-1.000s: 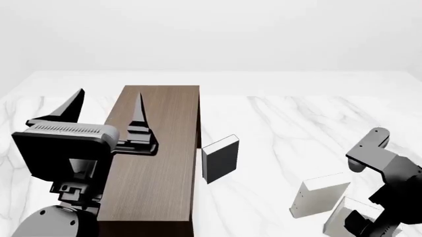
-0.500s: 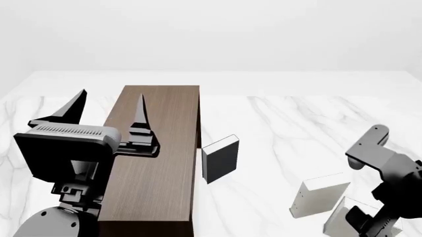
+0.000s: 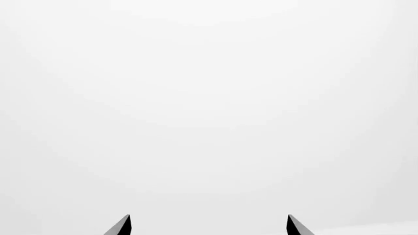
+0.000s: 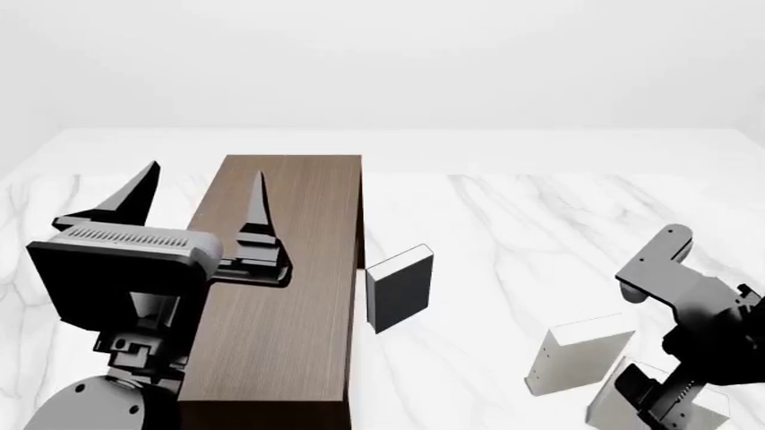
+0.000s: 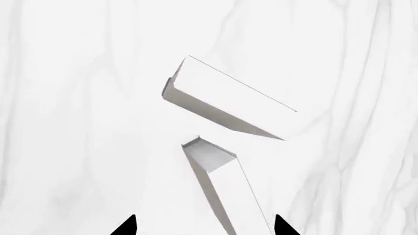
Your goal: Pick up the book on the right and place it under the cabinet shelf.
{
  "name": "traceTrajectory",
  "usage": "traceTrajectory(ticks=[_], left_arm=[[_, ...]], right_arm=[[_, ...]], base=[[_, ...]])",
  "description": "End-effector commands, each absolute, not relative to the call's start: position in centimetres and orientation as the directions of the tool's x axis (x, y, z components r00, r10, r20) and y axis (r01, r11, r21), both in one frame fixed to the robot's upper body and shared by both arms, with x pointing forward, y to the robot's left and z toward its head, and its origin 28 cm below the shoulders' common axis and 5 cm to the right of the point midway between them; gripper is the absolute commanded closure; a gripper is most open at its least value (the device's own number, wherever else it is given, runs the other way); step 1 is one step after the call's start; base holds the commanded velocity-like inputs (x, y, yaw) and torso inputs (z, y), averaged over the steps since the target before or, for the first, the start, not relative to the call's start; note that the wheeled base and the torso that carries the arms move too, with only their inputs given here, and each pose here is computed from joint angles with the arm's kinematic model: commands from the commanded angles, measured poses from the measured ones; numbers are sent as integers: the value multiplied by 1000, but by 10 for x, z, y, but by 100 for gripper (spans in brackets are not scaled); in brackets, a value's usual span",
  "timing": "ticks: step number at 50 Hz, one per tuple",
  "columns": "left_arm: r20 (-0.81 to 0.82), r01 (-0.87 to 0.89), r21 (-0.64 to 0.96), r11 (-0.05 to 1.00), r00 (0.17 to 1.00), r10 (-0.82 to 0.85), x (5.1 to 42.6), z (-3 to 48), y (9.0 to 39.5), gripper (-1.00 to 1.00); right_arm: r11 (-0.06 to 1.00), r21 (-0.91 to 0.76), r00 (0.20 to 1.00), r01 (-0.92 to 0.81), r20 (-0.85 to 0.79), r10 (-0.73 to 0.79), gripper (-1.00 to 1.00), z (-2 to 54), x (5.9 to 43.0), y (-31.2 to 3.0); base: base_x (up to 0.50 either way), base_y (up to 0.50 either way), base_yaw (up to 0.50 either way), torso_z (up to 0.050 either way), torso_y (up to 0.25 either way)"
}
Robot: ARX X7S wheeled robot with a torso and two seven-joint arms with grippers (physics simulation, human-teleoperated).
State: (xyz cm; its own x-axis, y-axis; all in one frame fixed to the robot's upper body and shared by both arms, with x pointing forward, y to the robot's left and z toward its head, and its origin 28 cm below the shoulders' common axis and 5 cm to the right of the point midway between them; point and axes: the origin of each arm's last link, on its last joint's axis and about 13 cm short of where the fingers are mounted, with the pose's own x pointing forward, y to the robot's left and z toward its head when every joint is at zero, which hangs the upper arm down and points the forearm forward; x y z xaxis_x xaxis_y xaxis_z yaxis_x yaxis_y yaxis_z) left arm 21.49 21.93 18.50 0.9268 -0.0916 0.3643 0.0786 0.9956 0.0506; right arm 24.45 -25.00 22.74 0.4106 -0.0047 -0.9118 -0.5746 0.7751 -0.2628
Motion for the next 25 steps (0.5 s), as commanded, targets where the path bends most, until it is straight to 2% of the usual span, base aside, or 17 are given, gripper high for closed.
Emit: traceTrajectory(ticks=[1, 10, 25], left_arm=[[363, 80, 54, 995, 927, -94, 215, 184, 219, -100], [361, 81, 58, 995, 928, -96, 215, 183, 219, -100], [363, 85, 61, 995, 926, -101, 214, 184, 218, -100]], right_arm=[[776, -275, 419, -568, -908, -15, -100, 214, 250, -253], [772, -307, 449, -557, -893, -31, -100, 212, 254, -256], [780, -277, 436, -561, -900, -6, -100, 197, 251, -255]], base=[[0, 0, 0, 0, 0], [0, 0, 0, 0, 0], [0, 0, 0, 0, 0]])
